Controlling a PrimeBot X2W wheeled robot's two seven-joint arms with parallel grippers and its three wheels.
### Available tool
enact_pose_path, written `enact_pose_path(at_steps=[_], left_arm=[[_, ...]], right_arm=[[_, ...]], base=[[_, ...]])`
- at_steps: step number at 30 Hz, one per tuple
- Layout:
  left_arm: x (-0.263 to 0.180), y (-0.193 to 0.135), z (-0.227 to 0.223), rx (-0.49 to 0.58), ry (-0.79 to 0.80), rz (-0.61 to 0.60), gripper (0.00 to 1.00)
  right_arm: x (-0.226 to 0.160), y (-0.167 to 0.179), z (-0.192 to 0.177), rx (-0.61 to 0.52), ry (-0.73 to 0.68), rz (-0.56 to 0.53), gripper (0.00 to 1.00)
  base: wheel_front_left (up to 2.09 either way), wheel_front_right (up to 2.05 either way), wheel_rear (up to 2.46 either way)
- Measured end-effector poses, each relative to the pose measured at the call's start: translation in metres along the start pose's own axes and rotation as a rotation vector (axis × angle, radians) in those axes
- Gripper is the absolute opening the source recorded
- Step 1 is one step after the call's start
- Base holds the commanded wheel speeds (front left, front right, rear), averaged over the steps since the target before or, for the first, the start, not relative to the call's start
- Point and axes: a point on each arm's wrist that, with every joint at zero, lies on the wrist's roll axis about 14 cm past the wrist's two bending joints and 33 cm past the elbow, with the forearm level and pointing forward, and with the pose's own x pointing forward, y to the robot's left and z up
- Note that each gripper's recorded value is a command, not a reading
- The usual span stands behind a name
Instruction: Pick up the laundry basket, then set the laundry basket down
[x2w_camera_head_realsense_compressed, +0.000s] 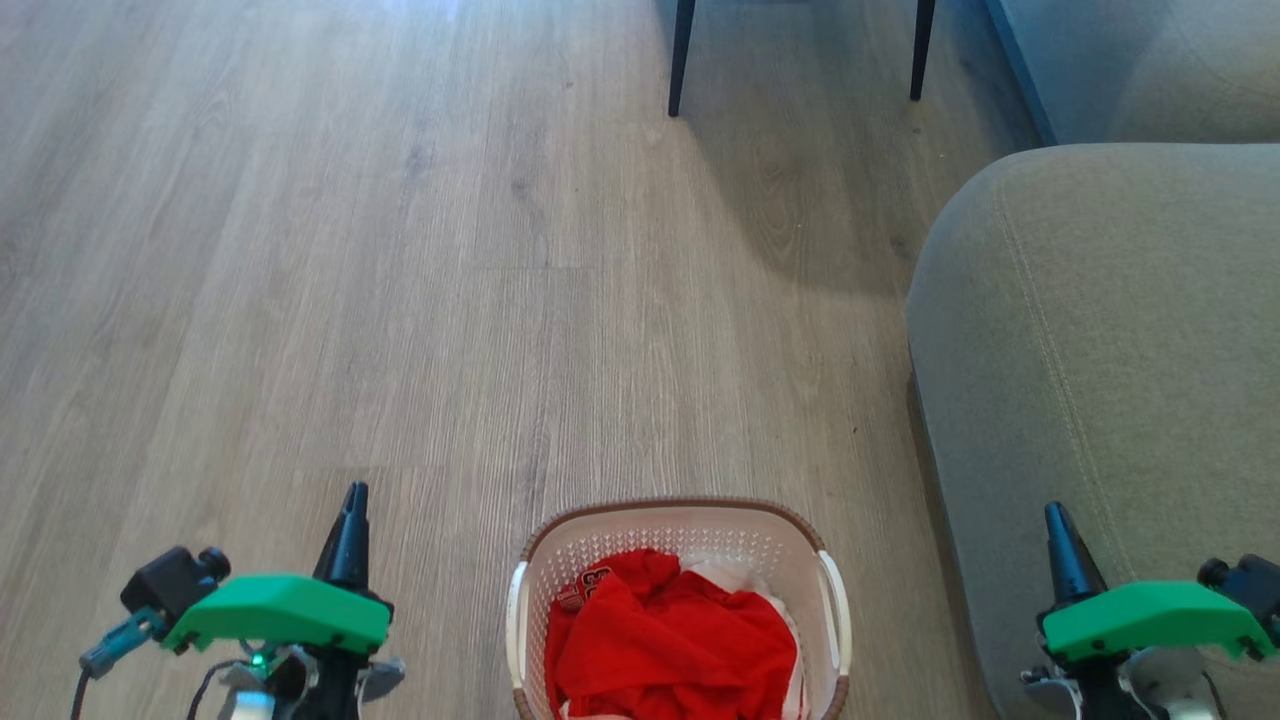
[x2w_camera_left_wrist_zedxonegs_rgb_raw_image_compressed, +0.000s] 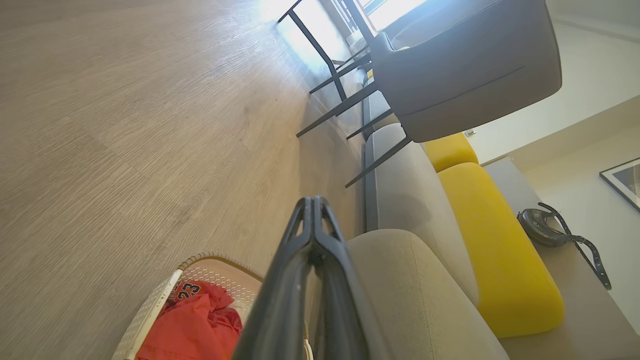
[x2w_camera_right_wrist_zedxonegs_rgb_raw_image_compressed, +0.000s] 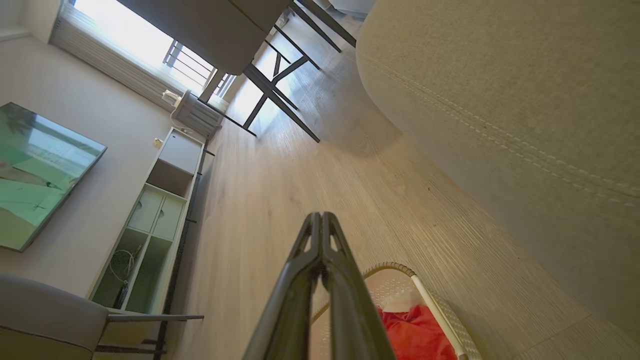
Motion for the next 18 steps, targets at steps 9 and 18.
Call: enact_pose_path(at_steps=[9,18], left_arm=[[0.0036,0.0022,0.0023,-0.096,0.004,0.006,0.0],[0.0074,0.0018,0.0016,-0.191,0.021,-0.002,0.0]], right_arm=[[0.0023,-0.0025,0.0041,0.101,-0.002,-0.011,0.0],[0.0029,-0.0071,0.0076,0.199,-0.008,-0.026,0.0]], base=[[0.0,0.0,0.0],[0.0,0.0,0.0]])
